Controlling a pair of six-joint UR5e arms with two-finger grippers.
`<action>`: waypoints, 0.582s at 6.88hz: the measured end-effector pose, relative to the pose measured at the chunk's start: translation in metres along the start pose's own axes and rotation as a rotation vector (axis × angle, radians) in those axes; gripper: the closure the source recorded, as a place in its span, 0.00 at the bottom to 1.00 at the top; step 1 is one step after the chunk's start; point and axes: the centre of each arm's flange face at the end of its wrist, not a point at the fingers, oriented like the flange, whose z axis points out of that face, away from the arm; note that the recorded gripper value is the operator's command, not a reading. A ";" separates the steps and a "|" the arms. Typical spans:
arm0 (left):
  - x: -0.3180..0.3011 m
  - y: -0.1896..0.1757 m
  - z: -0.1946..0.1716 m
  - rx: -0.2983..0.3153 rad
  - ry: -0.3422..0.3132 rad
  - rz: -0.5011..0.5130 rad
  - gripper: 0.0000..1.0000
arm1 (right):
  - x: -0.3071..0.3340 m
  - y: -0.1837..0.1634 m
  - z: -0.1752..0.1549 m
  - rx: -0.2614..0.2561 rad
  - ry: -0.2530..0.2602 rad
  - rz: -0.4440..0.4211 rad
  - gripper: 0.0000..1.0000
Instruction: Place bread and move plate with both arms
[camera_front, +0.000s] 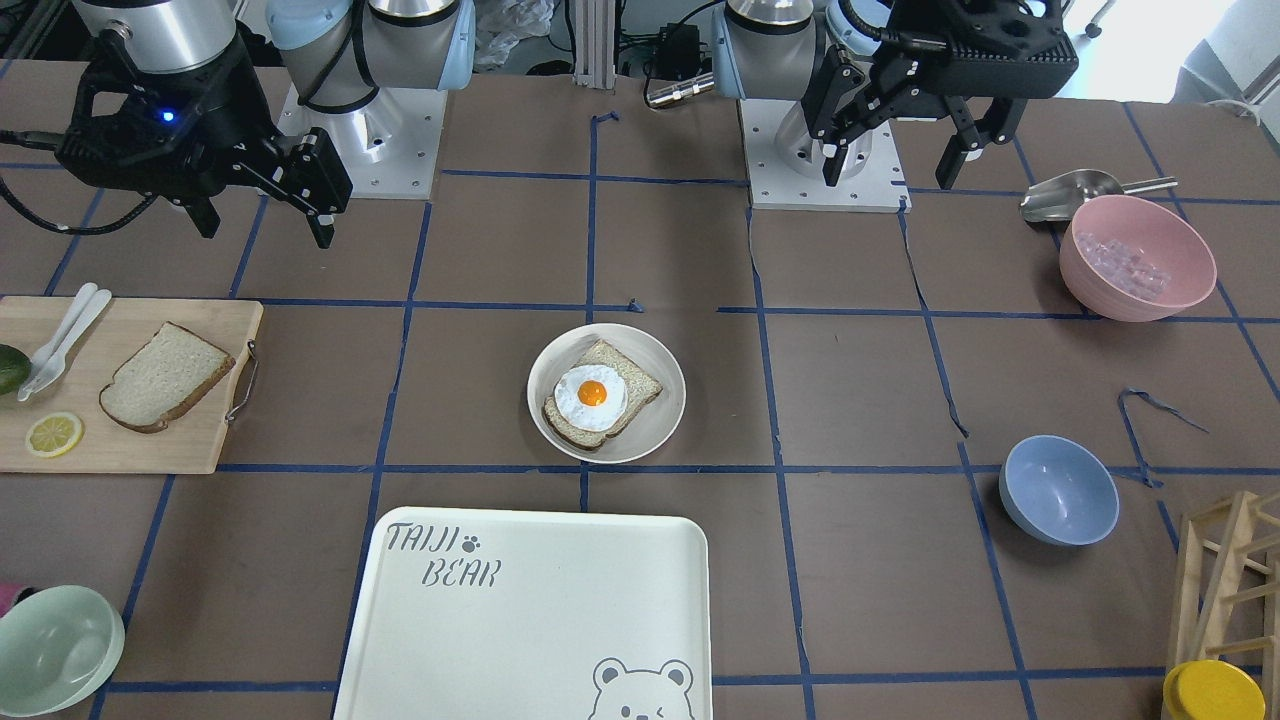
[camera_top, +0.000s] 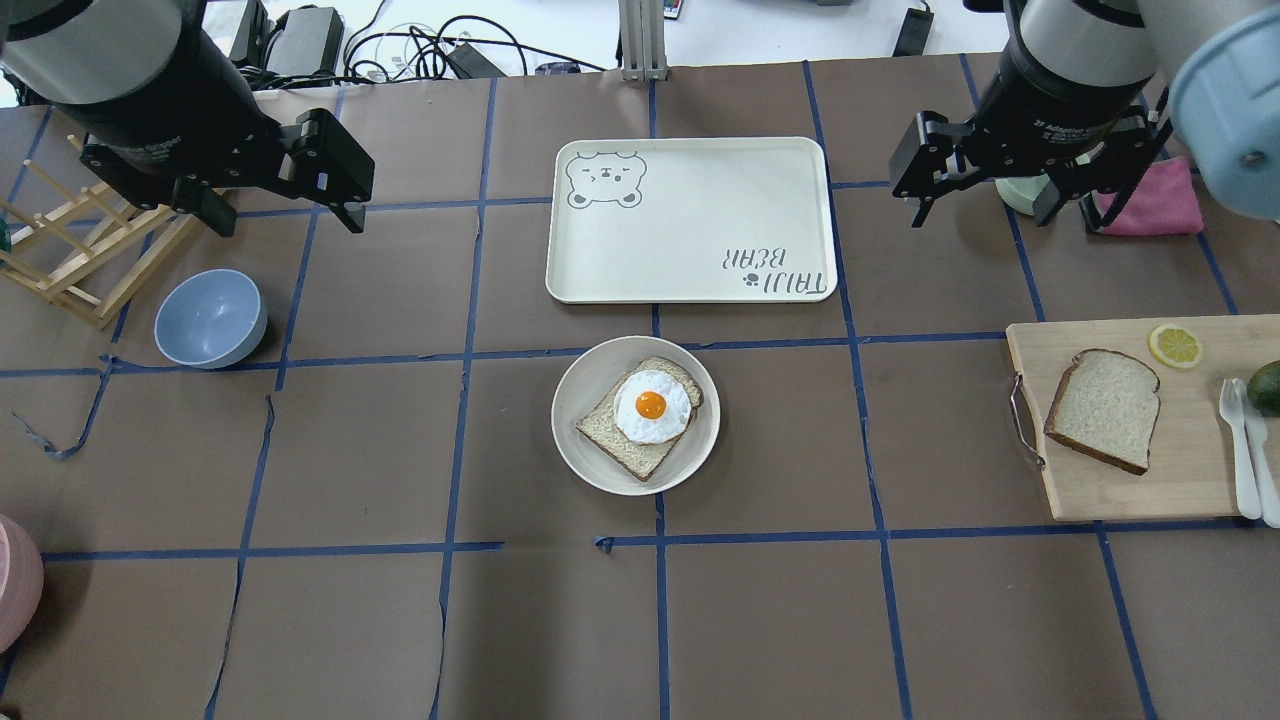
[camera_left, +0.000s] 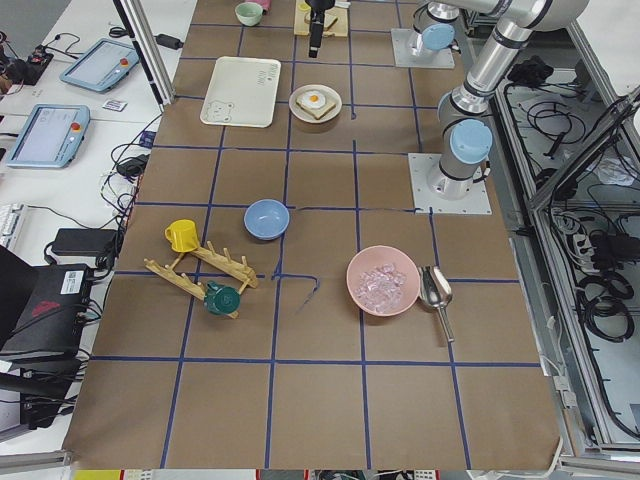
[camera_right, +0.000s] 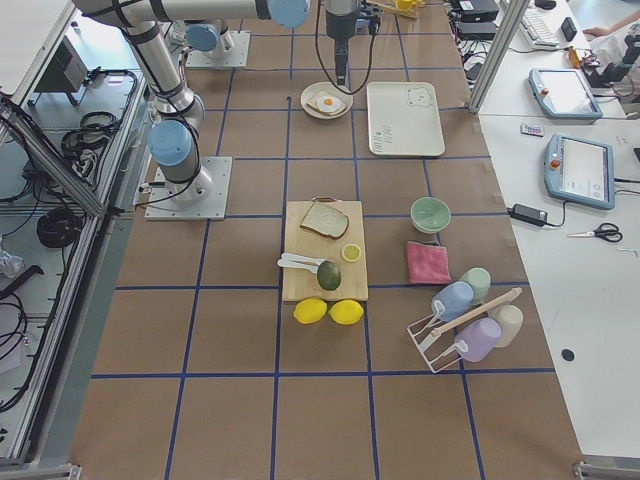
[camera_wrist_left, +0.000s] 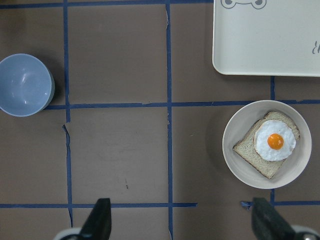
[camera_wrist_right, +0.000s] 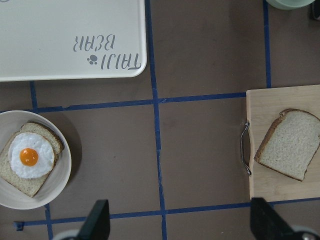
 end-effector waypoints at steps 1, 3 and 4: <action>0.000 0.000 0.000 0.000 0.000 0.000 0.00 | 0.000 0.000 0.000 0.000 -0.001 0.000 0.00; 0.000 0.000 0.000 0.000 0.000 0.000 0.00 | 0.000 0.000 0.000 -0.001 -0.001 -0.004 0.00; 0.000 0.000 0.000 0.000 0.000 0.000 0.00 | 0.000 0.000 0.000 -0.001 0.000 -0.005 0.00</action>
